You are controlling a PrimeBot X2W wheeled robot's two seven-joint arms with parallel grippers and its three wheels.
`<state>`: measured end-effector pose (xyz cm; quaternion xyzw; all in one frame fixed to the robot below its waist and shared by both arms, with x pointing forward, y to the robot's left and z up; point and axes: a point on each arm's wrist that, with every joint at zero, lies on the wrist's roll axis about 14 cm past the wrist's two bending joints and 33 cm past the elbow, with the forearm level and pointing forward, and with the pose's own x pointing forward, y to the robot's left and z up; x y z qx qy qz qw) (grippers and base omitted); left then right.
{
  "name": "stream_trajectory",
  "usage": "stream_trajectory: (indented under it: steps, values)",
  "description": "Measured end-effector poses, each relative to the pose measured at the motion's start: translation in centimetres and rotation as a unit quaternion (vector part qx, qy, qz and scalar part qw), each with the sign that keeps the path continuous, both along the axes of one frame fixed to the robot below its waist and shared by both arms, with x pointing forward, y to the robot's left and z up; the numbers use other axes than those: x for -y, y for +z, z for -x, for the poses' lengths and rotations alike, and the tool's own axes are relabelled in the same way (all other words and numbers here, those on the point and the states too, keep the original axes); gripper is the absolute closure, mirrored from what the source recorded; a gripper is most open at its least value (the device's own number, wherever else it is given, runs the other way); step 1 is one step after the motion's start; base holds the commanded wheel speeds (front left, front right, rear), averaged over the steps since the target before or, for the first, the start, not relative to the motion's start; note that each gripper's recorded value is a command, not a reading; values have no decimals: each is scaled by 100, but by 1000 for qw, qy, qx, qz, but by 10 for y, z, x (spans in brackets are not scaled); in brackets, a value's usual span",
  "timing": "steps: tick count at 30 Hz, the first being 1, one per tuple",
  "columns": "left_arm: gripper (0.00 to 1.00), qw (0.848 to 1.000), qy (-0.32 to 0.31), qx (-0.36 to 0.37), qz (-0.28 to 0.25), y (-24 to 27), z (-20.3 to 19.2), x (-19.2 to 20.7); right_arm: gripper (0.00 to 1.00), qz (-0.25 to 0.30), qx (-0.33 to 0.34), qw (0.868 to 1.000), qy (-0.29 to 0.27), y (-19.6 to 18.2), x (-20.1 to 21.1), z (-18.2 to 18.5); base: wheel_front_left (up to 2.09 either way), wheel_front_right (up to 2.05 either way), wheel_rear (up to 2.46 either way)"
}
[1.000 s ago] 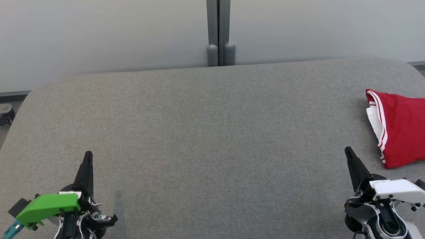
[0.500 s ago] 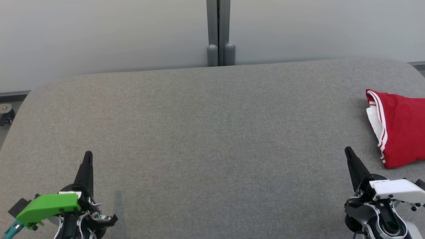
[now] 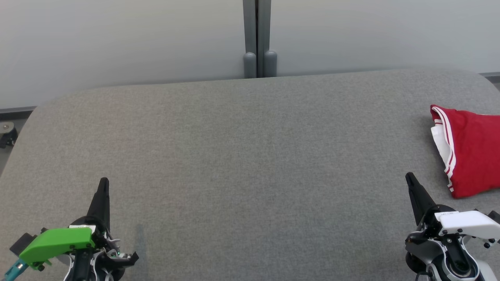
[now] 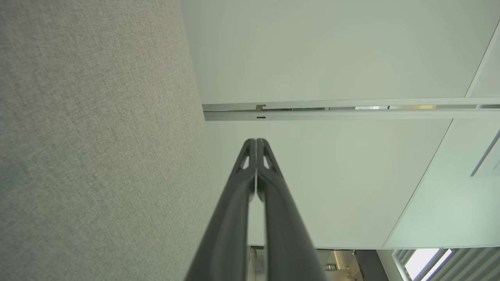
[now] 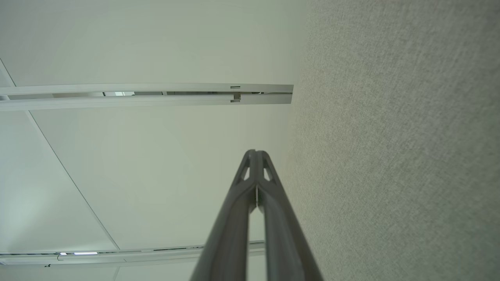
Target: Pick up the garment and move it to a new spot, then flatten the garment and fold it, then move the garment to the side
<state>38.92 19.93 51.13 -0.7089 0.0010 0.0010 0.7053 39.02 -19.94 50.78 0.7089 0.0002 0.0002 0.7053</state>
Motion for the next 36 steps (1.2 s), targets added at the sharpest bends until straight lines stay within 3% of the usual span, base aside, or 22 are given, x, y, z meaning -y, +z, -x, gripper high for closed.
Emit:
stream_trajectory:
  steps: [36]
  values:
    - [100, 1000, 0, 0, 0, 0, 0, 0, 100, 0, 0, 1000, 0, 0, 0, 0, 0, 0, 0]
